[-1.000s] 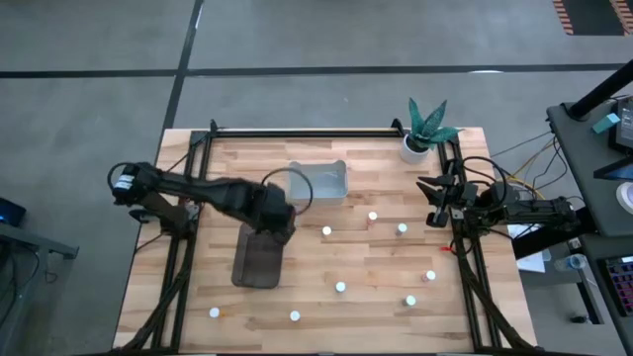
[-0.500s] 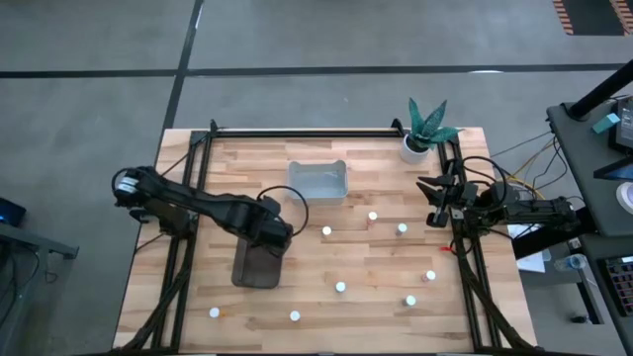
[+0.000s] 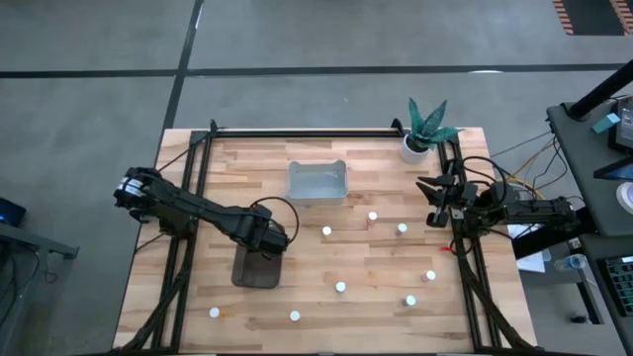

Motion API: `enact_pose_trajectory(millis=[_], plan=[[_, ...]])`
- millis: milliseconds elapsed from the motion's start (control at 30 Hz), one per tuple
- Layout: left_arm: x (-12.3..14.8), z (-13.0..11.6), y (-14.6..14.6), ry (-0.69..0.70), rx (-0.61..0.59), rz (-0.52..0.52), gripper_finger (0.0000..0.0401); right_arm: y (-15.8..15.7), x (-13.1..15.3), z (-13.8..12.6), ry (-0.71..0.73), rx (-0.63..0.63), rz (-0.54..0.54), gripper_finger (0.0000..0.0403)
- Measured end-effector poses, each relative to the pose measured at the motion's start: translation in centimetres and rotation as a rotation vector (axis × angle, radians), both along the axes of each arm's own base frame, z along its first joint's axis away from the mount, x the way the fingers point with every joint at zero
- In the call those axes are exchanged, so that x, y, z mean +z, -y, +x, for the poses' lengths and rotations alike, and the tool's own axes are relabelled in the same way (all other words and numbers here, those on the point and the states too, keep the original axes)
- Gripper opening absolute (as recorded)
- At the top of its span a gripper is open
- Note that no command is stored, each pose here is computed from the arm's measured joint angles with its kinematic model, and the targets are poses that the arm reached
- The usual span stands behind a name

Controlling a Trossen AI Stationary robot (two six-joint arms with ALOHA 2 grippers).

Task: Pick and place medicine bottles into bin by pill shape (circle, oval)
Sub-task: Put the top orange tablet bottle into the black bin

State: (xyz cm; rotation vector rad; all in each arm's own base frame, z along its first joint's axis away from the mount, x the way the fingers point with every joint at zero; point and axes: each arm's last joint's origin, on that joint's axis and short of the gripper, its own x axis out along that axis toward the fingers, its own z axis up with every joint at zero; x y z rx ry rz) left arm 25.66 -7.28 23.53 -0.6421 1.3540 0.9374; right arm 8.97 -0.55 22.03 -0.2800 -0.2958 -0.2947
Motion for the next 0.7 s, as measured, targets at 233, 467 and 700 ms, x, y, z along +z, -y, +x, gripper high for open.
enact_pose_trajectory(millis=[233, 467, 700], plan=[[-1.5, -0.1, 0.0, 0.017, 0.000, -0.003, 0.0095, 0.0, -0.1, 0.0, -0.009, -0.002, -0.005, 0.0052], [-2.3, 0.1, -0.1, 0.016, -0.003, 0.033, 0.0095, 0.0, -0.1, 0.0, -0.011, -0.002, -0.006, 0.0052], [-3.1, 0.1, -0.1, 0.002, -0.006, 0.039, 0.0095, 0.0, -0.1, 0.0, -0.014, -0.003, -0.007, 0.0052]])
